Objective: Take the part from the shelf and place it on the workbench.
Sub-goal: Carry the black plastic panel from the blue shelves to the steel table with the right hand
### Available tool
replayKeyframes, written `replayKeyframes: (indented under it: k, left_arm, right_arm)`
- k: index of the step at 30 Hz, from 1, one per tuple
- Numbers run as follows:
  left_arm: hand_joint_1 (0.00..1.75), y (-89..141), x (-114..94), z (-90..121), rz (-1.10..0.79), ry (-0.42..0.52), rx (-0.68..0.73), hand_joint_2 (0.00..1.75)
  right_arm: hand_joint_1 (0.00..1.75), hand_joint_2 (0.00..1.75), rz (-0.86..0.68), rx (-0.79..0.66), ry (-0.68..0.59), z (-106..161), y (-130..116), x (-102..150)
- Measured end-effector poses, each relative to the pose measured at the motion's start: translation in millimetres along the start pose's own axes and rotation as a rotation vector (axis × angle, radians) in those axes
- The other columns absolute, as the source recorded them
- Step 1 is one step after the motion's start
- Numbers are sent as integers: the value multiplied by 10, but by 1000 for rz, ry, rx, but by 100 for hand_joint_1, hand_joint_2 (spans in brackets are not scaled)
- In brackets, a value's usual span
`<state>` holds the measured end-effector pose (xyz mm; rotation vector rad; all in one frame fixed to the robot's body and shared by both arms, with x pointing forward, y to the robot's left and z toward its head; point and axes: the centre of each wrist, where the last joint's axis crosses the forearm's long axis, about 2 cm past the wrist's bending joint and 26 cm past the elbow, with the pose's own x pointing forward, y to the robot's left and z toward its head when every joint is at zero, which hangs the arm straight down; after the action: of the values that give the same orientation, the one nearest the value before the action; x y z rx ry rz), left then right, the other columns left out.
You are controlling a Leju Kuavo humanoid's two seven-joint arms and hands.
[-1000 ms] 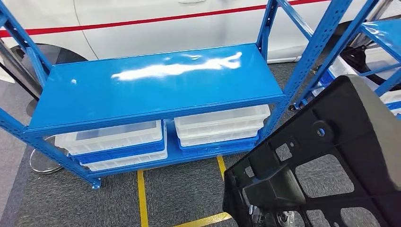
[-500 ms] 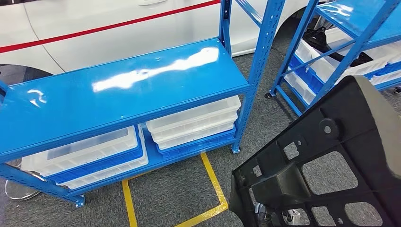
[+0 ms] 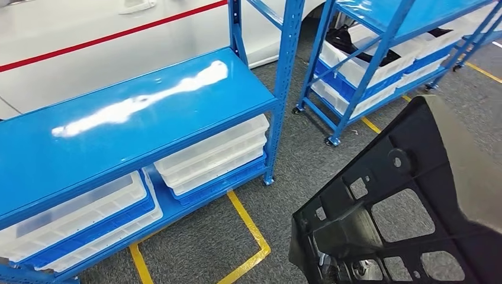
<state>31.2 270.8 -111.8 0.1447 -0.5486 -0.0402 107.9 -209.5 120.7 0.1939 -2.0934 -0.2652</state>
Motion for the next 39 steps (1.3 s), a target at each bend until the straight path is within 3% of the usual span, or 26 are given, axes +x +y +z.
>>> replayKeyframes:
  k: [39]
  left_arm:
    - [0,-42,129,-52,-34,-68,-20,0]
  right_arm:
    - [175,175,27,-14,-18,-57,-138,0]
